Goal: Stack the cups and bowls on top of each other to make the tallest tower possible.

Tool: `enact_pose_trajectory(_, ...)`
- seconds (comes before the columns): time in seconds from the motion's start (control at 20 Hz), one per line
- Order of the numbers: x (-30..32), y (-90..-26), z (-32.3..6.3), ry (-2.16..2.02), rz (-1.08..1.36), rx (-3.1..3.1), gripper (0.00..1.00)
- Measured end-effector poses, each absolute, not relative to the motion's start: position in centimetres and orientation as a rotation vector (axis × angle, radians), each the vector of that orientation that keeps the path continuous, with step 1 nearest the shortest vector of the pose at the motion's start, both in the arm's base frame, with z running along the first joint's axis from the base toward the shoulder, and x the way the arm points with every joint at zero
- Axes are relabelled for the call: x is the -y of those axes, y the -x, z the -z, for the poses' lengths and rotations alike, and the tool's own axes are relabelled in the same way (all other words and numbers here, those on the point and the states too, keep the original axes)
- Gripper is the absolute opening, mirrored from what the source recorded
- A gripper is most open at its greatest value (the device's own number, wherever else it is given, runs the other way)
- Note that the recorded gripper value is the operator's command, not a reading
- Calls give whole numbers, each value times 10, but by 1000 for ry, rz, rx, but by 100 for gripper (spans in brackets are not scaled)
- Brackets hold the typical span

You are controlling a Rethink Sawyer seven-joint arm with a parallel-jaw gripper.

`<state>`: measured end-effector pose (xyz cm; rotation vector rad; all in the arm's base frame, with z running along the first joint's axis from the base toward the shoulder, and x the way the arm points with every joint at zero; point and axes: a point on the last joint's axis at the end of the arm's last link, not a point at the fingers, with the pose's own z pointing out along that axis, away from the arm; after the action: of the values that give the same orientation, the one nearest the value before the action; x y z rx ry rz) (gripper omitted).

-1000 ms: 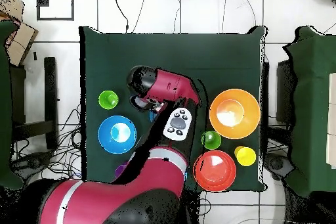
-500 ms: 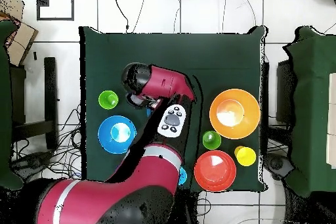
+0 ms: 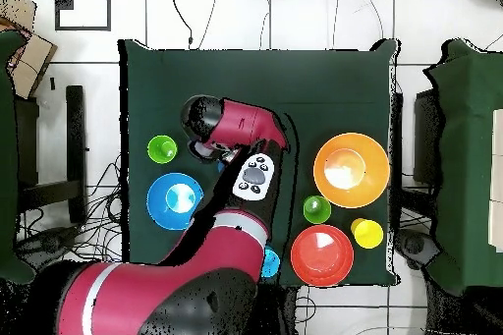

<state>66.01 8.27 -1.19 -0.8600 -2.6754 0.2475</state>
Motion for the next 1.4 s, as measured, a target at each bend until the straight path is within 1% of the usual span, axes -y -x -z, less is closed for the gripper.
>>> enact_pose_trajectory(0.85, -85, -672, 26, 842, -251, 2697, 0)
enact_pose_trajectory(1.4, -85, -687, 20, 842, -242, 2724, 0)
